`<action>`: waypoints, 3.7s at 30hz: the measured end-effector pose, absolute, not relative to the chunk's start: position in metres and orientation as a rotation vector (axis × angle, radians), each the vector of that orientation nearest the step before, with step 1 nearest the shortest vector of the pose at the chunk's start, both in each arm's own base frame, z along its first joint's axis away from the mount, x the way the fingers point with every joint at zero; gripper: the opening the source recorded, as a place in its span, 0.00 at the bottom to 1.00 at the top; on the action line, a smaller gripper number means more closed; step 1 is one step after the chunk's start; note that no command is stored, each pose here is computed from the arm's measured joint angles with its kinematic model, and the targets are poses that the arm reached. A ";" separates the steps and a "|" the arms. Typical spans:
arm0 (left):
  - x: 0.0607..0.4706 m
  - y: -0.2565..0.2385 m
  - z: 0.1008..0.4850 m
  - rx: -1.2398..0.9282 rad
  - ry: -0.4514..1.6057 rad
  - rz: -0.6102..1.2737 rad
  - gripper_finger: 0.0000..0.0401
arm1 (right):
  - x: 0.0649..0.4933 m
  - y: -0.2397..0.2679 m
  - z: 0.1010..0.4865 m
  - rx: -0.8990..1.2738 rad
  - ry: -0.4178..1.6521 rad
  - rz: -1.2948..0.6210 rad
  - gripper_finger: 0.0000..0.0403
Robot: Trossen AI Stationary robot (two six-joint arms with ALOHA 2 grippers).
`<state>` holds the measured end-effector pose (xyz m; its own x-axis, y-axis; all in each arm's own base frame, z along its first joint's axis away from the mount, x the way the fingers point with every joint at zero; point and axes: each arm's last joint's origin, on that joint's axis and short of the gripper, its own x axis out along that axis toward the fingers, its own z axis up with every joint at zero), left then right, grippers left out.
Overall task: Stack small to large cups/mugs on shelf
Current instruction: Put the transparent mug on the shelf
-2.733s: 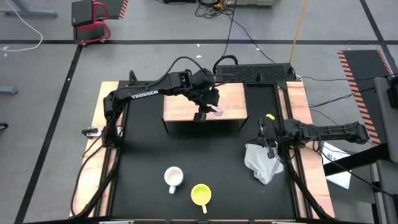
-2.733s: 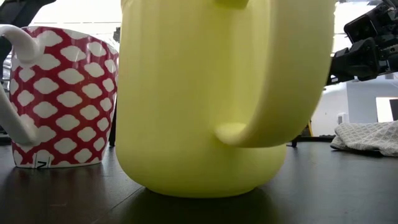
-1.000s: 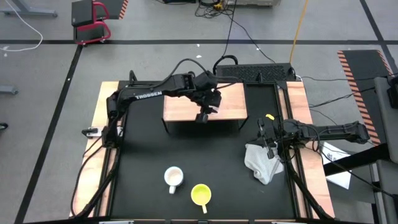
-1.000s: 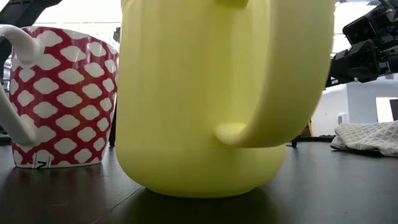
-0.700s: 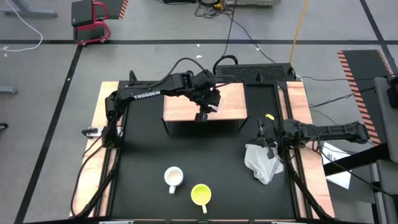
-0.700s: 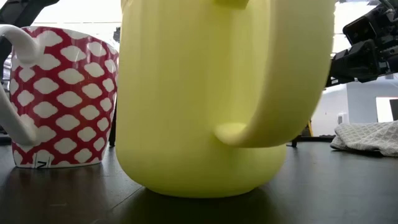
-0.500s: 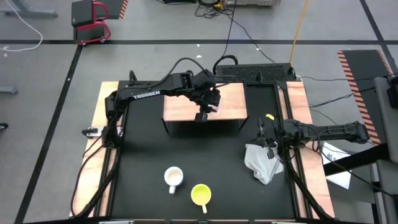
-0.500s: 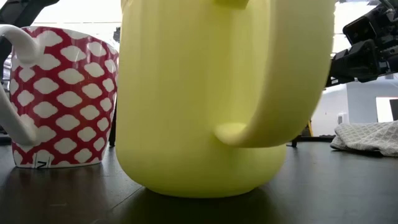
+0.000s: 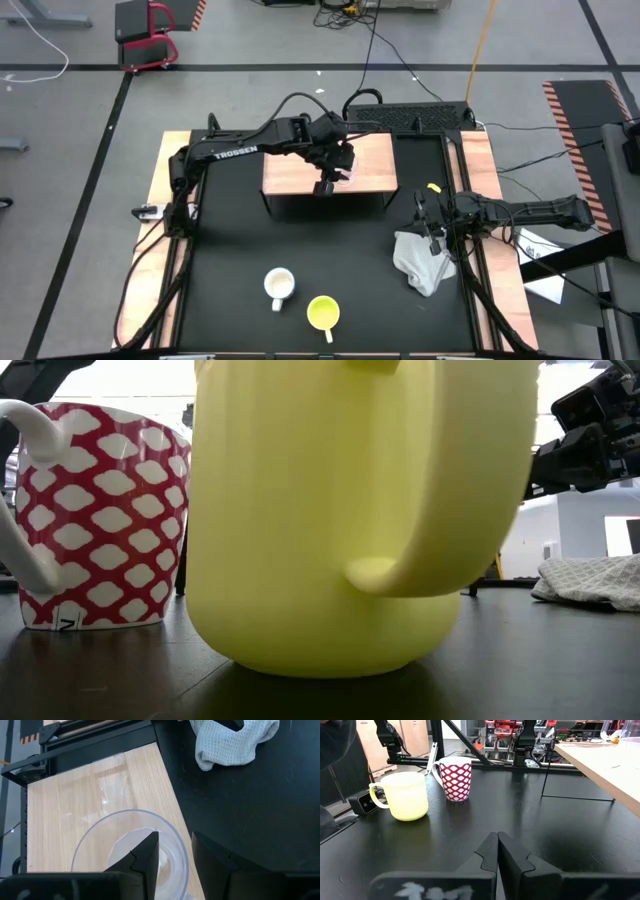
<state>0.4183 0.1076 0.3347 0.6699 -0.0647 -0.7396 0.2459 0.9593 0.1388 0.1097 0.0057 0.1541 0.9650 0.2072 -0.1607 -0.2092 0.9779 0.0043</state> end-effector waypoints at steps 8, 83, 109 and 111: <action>0.418 0.108 0.335 0.234 0.820 -0.176 0.30 | 0.110 0.006 0.154 -0.012 0.161 0.210 0.00; 0.418 0.108 0.334 0.223 0.835 -0.146 0.04 | 0.110 0.006 0.154 -0.012 0.160 0.210 0.00; 0.401 0.105 0.359 0.202 0.813 -0.049 0.01 | 0.110 0.006 0.154 -0.016 0.159 0.210 0.00; 0.398 0.104 0.363 0.190 0.804 -0.043 0.01 | 0.110 0.006 0.154 -0.016 0.159 0.210 0.00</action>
